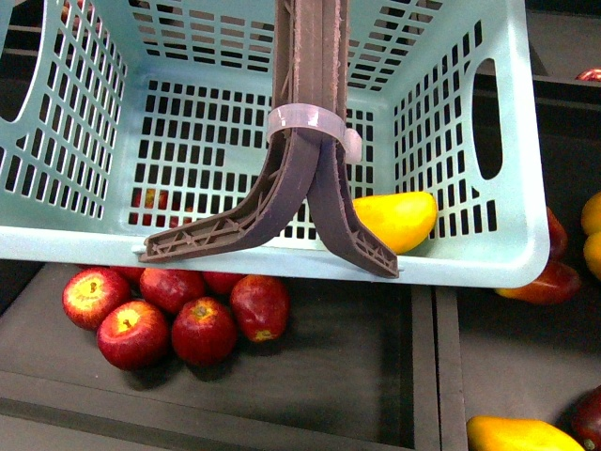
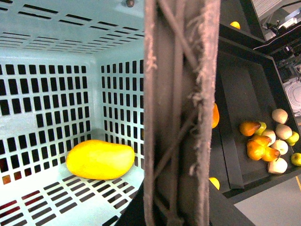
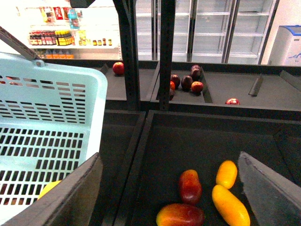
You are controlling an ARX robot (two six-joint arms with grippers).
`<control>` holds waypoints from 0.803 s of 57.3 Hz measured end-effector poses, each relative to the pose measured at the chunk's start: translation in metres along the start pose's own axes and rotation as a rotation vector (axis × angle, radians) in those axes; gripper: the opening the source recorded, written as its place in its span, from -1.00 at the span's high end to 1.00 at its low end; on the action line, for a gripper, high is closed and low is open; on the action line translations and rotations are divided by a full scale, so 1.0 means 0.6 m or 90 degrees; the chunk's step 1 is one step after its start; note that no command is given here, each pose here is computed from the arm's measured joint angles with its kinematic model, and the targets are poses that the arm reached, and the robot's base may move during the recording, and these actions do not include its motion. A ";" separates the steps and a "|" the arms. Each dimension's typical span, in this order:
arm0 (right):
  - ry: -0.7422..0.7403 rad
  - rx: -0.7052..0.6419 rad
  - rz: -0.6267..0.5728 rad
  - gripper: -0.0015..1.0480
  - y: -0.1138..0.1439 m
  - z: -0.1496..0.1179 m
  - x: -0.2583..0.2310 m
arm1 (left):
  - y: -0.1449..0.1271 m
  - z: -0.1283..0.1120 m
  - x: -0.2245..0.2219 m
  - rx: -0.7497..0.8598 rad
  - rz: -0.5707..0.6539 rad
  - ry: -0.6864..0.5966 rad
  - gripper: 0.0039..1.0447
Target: Pick mango and avocado into basket
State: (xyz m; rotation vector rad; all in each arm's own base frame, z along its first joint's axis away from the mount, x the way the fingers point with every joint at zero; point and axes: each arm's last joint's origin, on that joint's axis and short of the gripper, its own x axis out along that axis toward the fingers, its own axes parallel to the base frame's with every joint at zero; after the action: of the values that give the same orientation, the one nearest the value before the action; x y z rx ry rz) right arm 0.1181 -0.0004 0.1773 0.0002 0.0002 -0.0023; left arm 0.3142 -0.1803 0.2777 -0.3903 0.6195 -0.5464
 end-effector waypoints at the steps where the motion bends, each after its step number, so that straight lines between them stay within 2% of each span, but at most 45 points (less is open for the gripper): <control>1: 0.000 0.000 0.000 -0.74 0.000 0.000 0.000 | 0.000 0.000 0.000 0.000 0.000 0.000 0.89; 5: 0.000 0.000 0.000 -0.89 0.000 0.000 0.000 | 0.000 0.000 0.000 0.000 0.000 0.000 0.89; 9: 0.000 0.000 0.000 -0.84 0.000 0.000 0.000 | 0.000 0.000 0.000 0.000 0.000 0.000 0.89; 27: -0.001 0.000 0.000 -0.85 0.000 0.000 0.000 | -0.007 -0.003 0.003 -0.002 -0.017 0.010 0.89; 46: 0.004 0.000 0.001 -0.85 0.000 -0.004 0.000 | -0.002 0.000 0.002 0.001 0.001 -0.001 0.89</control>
State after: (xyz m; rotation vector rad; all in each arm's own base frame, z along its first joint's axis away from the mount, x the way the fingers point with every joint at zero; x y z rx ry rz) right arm 0.1179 -0.0002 0.1752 0.0006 0.0063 -0.0008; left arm 0.3146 -0.1818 0.2780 -0.3881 0.6185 -0.5447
